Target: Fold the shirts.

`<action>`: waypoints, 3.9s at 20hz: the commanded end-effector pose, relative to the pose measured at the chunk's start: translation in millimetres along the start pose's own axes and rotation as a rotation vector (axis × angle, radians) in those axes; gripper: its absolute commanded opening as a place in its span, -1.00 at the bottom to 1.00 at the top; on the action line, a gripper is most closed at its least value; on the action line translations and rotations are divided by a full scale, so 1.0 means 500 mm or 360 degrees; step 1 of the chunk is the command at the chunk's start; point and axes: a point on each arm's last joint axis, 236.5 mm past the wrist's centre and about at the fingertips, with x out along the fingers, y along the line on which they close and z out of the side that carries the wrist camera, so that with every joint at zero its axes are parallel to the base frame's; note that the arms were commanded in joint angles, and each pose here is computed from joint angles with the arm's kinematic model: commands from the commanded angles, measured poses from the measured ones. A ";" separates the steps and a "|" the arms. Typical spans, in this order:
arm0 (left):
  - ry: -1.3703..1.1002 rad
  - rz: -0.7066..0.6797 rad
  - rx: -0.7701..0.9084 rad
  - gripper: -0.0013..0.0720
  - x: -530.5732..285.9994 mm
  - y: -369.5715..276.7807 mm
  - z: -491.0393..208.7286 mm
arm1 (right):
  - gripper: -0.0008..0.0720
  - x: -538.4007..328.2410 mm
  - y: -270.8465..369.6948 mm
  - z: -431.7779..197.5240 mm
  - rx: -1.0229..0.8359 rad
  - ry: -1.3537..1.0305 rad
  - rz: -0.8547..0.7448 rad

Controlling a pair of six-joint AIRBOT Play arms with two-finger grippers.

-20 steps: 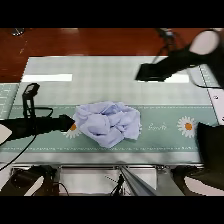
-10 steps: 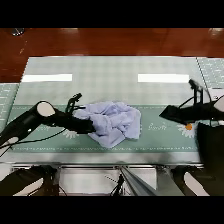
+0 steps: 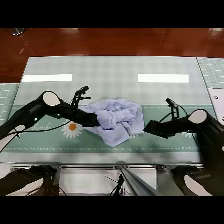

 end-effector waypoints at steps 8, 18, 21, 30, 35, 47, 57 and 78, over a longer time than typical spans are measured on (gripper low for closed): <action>0.0001 -0.0010 0.0017 -0.91 -0.002 -0.006 0.004 | 0.72 0.095 0.067 0.099 0.0032 0.0120 0.0072; -0.0490 -0.0213 0.0250 -0.91 -0.213 -0.141 0.202 | -0.91 -0.171 0.265 0.353 -0.0532 -0.0267 0.0076; -0.0931 -0.0170 0.0453 -0.91 -0.430 -0.218 0.319 | -0.91 -0.453 0.382 0.461 -0.0713 -0.0809 -0.0011; -0.1629 0.0382 0.0698 -0.91 -0.866 -0.314 0.232 | -0.91 -0.980 0.468 0.188 -0.1024 -0.1833 -0.0268; -0.1575 0.0846 0.0571 -0.91 -0.901 -0.274 0.055 | -0.91 -1.066 0.422 -0.013 -0.1023 -0.2070 -0.0342; -0.0800 0.0727 -0.0272 -0.91 -0.439 0.099 -0.164 | -0.91 -0.778 0.213 0.032 -0.0700 -0.1264 -0.0607; -0.0856 0.0242 -0.0648 -0.91 -0.166 0.267 -0.063 | -0.91 -0.396 0.051 0.418 -0.0338 -0.0788 -0.0723; -0.0063 0.0113 -0.0650 0.95 -0.139 0.259 -0.133 | 0.75 -0.216 -0.212 0.128 0.0383 -0.0307 -0.0229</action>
